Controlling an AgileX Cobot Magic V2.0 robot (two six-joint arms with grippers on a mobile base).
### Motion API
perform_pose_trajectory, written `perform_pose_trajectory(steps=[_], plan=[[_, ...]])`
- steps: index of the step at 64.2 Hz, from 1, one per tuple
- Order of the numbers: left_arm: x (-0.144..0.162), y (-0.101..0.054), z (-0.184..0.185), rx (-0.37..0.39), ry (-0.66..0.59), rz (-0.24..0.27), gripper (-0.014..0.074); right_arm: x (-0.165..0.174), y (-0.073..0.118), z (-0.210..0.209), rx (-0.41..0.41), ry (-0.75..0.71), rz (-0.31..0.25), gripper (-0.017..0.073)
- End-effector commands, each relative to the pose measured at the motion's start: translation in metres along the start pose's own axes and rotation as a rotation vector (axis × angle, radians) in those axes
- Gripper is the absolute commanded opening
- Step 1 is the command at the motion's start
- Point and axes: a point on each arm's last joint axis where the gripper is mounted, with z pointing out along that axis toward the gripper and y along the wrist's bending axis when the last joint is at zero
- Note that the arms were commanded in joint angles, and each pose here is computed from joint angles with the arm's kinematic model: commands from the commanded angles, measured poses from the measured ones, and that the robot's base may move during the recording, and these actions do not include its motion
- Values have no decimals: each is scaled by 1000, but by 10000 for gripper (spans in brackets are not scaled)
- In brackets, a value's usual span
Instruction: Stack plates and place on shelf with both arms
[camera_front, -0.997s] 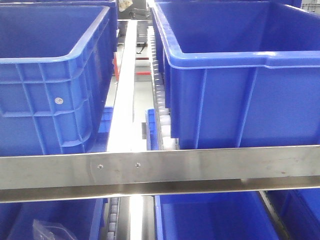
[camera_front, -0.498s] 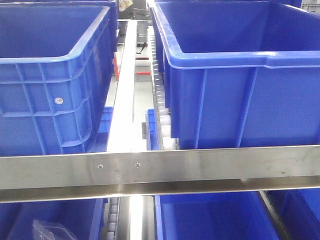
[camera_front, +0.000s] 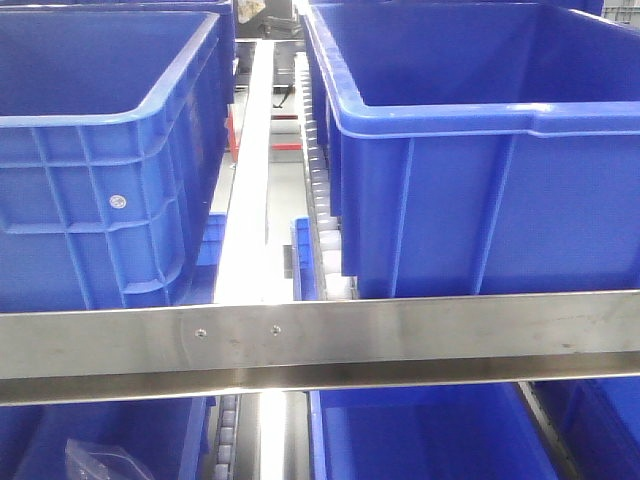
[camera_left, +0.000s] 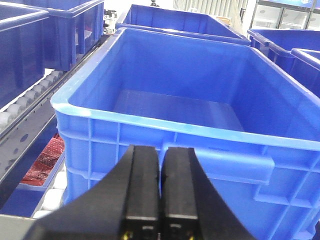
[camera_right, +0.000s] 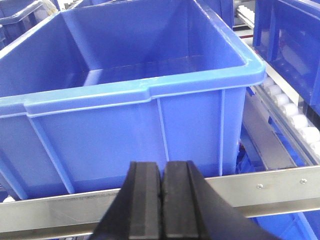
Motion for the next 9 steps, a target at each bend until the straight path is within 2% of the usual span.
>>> perform_pose_trajectory(steps=[1, 9], plan=[[-7, -2, -2, 19, -93, -2, 97, -8, 2, -2, -18, -100, -3, 51], [-7, -2, -2, 19, -93, -2, 97, -8, 2, -2, -18, -100, -3, 51]])
